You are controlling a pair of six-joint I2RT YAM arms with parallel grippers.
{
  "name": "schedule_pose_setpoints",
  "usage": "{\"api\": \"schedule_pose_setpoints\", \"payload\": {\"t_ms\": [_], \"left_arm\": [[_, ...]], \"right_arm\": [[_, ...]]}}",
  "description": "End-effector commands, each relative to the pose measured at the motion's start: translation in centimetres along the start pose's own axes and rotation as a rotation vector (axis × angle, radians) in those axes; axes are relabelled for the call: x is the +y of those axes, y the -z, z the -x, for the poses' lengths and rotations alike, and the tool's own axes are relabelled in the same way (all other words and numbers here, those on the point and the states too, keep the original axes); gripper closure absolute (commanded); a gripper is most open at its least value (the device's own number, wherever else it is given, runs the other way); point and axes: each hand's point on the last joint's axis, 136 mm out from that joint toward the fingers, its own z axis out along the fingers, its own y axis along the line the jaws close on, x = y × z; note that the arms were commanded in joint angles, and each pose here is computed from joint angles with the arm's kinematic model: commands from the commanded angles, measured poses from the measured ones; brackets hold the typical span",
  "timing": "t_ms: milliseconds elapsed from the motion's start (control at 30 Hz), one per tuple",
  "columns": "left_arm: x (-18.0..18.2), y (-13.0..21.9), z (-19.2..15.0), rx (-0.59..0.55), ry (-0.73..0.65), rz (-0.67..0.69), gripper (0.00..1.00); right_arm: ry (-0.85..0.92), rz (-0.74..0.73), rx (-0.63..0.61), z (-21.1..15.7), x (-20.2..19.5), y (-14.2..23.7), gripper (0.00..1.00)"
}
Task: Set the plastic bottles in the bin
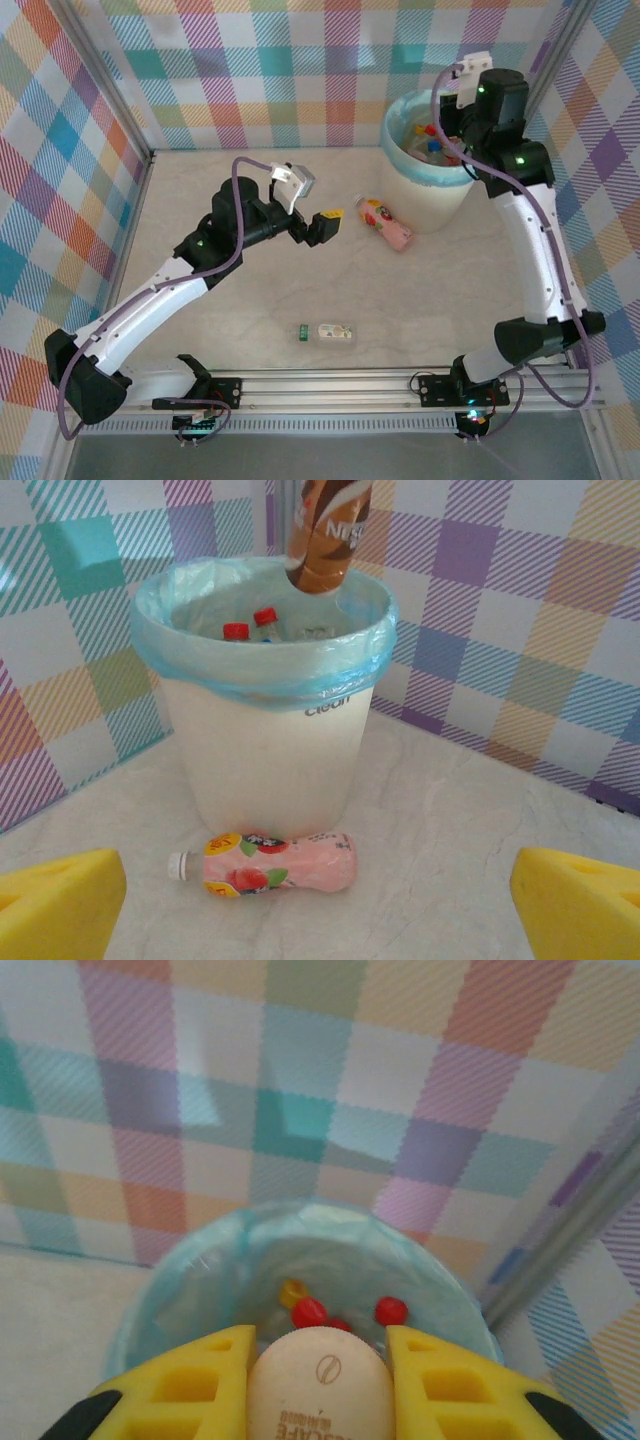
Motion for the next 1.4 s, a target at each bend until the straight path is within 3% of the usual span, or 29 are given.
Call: {"api": "schedule_pose_setpoints", "payload": {"t_ms": [0,367,633,1033,1367], "left_arm": [[0.4,0.7,-0.2,-0.001,-0.021,0.022,0.01],[0.5,1.1,-0.6,0.009,-0.018,0.034,0.01],[0.6,1.0,-0.8,0.014,-0.01,0.037,0.01],[0.6,0.4,-1.0,0.026,0.002,0.031,0.01],[0.8,0.5,-1.4,0.039,0.008,0.04,0.01]], "right_arm": [[0.102,-0.102,0.064,-1.2,-1.5,-0.9,0.88],[0.192,-0.139,0.228,-6.3,-0.7,-5.5,0.83],[0.137,-0.136,0.245,-7.4,-0.2,-6.2,0.75],[0.107,-0.133,0.408,-14.0,0.5,-8.2,0.67],[-0.02,-0.077,0.508,-17.8,0.7,-10.7,0.59]]}}
